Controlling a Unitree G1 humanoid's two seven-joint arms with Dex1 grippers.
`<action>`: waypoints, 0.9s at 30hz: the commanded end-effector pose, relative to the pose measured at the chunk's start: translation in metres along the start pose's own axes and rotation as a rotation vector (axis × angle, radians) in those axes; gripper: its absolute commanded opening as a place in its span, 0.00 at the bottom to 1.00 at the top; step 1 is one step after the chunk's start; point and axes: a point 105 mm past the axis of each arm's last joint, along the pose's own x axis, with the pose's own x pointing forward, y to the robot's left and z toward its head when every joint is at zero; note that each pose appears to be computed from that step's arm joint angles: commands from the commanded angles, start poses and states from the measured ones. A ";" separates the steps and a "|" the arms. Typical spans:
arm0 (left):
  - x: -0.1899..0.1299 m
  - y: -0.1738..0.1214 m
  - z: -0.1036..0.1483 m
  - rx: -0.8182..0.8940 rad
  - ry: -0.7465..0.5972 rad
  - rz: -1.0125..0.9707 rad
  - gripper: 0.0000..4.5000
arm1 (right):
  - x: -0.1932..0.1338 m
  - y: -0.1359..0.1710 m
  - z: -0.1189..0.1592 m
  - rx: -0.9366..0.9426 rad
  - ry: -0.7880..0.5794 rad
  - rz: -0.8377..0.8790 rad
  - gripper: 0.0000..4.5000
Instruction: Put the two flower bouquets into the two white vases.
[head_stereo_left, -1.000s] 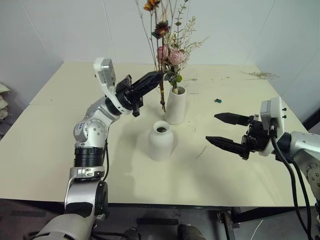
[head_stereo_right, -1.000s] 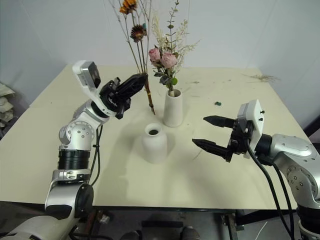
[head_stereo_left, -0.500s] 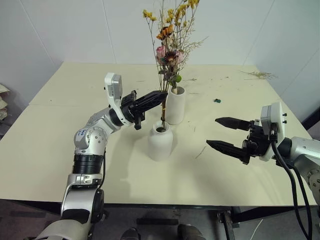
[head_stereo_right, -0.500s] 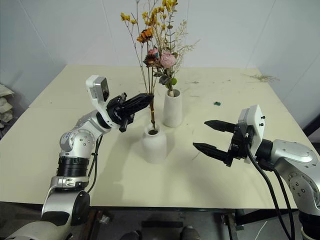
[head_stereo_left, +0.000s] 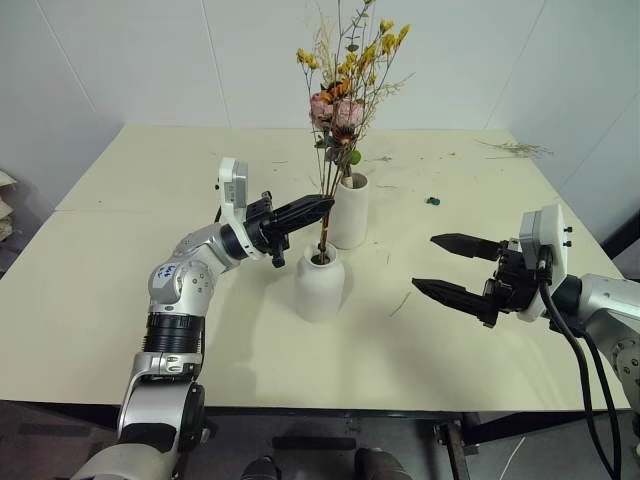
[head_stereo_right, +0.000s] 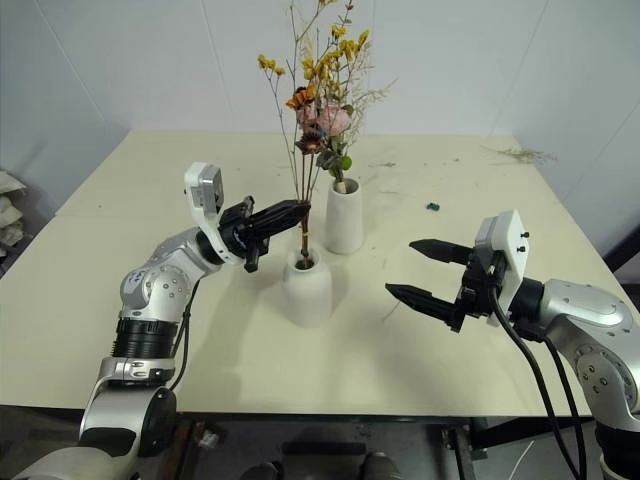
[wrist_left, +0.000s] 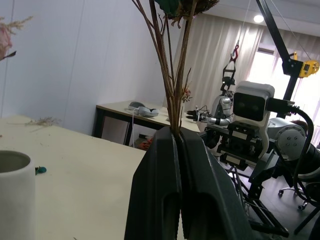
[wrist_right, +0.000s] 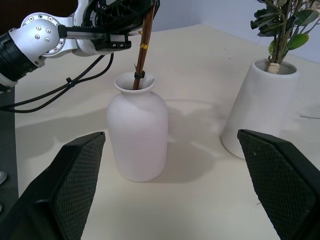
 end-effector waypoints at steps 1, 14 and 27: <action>-0.003 0.003 -0.006 0.003 0.043 0.032 0.01 | -0.001 0.006 0.010 -0.044 -0.031 0.007 1.00; -0.012 0.003 -0.019 -0.016 0.119 0.018 0.32 | 0.000 0.006 0.010 -0.044 -0.033 0.004 1.00; -0.030 -0.003 0.012 0.079 0.120 -0.042 0.99 | -0.006 0.002 0.009 -0.047 -0.009 -0.007 1.00</action>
